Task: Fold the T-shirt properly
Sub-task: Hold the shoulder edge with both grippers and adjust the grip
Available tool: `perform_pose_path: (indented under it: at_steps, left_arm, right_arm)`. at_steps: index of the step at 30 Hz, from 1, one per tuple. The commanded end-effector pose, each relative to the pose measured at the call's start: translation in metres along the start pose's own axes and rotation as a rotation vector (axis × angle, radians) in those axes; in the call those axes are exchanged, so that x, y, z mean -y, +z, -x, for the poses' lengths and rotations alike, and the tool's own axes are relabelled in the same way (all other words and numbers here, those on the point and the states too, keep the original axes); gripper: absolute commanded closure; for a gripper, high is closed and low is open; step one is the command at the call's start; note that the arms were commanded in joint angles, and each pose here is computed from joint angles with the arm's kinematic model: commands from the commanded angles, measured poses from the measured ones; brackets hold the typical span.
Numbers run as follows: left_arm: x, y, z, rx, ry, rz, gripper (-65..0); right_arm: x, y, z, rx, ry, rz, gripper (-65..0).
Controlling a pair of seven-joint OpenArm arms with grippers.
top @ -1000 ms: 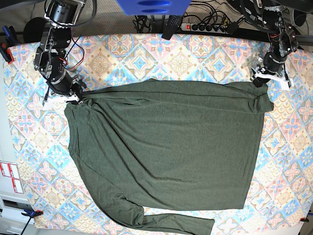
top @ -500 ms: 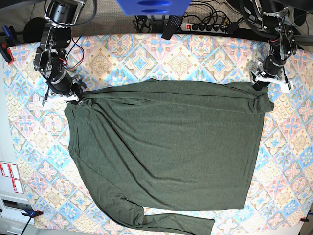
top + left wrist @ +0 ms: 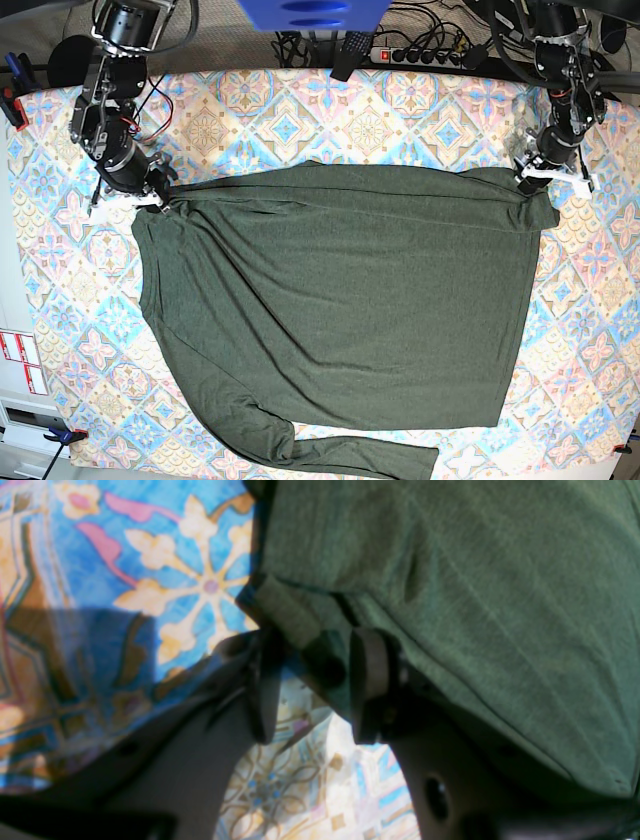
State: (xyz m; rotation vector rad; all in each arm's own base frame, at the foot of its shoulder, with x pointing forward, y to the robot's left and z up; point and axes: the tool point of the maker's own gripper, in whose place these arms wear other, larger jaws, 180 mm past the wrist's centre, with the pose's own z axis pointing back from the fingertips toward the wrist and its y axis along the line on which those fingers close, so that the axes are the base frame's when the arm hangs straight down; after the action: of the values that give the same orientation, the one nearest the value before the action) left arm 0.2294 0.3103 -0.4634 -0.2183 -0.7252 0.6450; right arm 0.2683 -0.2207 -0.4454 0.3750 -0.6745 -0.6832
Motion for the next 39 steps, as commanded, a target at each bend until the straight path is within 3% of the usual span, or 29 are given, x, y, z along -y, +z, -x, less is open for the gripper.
perform_pose_path:
  at_steps: [1, 10, 12, 16, 33, 39]
  left_arm:
    - [0.002, 0.001, -0.01, 0.018, -0.01, 0.006, -23.1]
    - [0.009, -0.002, -0.016, 0.032, -0.003, 0.023, -21.9]
    - [0.008, -0.002, -0.016, 0.031, -0.006, 0.021, -16.8]
    - [0.008, -0.002, -0.016, 0.031, -0.008, 0.021, 0.0]
    - [-0.007, 0.008, 0.001, 0.003, -0.009, -0.002, 0.0]
    - [0.002, 0.03, 0.0, 0.023, -0.077, 0.019, 0.0]
  right_arm:
    - [-0.007, 0.002, -0.014, 0.038, 0.012, -0.024, 0.0]
    - [-0.007, 0.002, -0.013, 0.037, 0.012, -0.023, 0.0]
    - [-0.007, 0.002, -0.013, 0.037, 0.012, -0.023, 0.0]
    - [-0.006, 0.003, -0.012, 0.036, 0.011, -0.022, 0.0]
    - [-0.001, 0.005, -0.004, 0.019, 0.009, -0.011, 0.0]
    - [0.009, 0.011, 0.007, 0.004, 0.011, 0.007, 0.0]
